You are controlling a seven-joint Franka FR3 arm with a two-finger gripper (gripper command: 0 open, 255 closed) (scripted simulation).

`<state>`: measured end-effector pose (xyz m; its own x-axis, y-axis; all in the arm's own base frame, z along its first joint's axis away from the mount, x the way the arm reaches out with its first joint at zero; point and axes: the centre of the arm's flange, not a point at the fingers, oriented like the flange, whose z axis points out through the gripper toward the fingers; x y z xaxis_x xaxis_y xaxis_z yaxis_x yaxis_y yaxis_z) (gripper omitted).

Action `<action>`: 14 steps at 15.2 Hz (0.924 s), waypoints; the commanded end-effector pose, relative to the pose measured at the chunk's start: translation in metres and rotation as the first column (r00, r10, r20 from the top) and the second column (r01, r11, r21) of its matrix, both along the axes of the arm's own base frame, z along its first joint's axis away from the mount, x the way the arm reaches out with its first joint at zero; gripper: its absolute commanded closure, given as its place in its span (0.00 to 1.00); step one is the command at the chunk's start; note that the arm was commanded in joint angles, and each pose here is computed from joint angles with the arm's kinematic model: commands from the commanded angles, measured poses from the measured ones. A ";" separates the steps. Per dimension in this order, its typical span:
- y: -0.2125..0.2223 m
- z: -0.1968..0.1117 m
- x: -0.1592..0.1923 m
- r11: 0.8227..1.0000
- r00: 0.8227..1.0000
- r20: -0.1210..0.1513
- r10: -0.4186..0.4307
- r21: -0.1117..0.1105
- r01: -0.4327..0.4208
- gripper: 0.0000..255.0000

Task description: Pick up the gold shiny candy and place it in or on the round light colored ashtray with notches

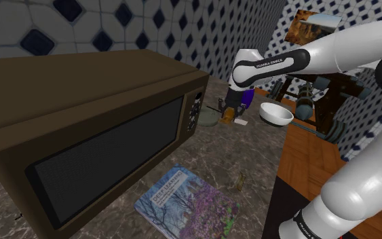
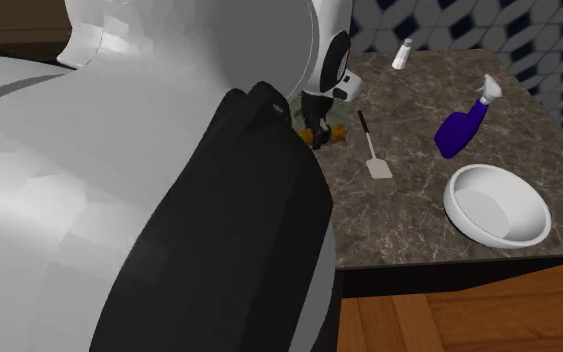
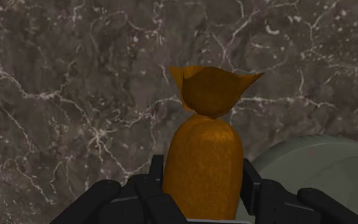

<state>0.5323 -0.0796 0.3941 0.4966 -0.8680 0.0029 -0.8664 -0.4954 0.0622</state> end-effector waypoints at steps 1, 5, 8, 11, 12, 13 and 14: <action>-0.001 0.000 0.026 1.000 1.000 0.000 -0.001 0.000 0.001 1.00; -0.001 -0.001 0.079 1.000 1.000 0.000 -0.001 0.000 0.001 1.00; -0.001 -0.003 0.118 1.000 1.000 0.000 -0.001 0.000 0.001 1.00; -0.002 -0.004 0.158 1.000 1.000 0.000 -0.001 0.000 0.001 1.00; -0.002 -0.004 0.169 1.000 1.000 0.000 -0.001 0.000 0.001 1.00; -0.002 -0.009 0.169 1.000 1.000 0.000 -0.001 0.000 0.001 1.00; -0.002 -0.015 0.169 1.000 1.000 0.000 -0.001 0.000 0.001 1.00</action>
